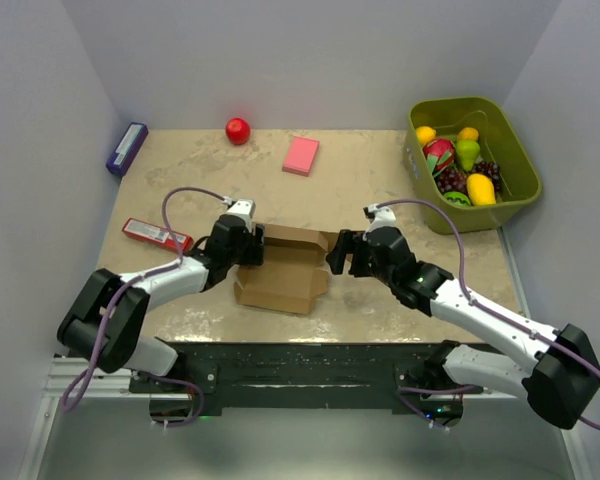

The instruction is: Fold the paper box

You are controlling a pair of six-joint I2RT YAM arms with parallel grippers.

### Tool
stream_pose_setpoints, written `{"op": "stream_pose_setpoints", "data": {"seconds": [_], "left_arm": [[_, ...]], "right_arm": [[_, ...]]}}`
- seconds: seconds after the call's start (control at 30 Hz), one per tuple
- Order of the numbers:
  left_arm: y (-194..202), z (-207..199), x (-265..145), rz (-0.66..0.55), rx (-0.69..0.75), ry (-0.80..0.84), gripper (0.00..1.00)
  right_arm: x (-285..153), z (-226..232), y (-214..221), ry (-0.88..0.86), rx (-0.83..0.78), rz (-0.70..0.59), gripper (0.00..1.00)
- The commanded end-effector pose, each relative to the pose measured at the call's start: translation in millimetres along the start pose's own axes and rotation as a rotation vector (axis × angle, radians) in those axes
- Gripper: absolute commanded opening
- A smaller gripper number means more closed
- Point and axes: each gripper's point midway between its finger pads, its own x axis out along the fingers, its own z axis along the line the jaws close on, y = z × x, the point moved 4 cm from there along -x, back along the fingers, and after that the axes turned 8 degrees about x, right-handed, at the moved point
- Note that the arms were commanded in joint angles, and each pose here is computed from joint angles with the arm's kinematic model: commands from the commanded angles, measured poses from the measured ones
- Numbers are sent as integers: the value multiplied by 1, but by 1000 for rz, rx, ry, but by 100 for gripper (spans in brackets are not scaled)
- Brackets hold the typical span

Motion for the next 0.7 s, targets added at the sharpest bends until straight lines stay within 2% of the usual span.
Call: {"op": "stream_pose_setpoints", "data": {"seconds": [0.0, 0.03, 0.13, 0.37, 0.47, 0.57, 0.67], "left_arm": [[-20, -9, -23, -80, -20, 77, 79], [-17, -10, -27, -62, -26, 86, 85], [-11, -14, -40, -26, -42, 126, 92], [-4, -16, -74, 63, -71, 182, 100], [-16, -18, -91, 49, -66, 225, 100], [-42, -18, -103, -14, -91, 273, 99], [-61, -11, -97, -57, -130, 319, 100]], "right_arm": [[-1, 52, -33, -168, 130, -35, 84], [0, 55, -34, -183, 142, -33, 84], [3, 70, -38, -245, 188, -13, 84], [21, 84, -45, -310, 245, 16, 85], [25, 82, -49, -297, 242, 7, 85], [29, 78, -51, -272, 237, -6, 84], [34, 74, -48, -256, 240, -2, 84]]}}
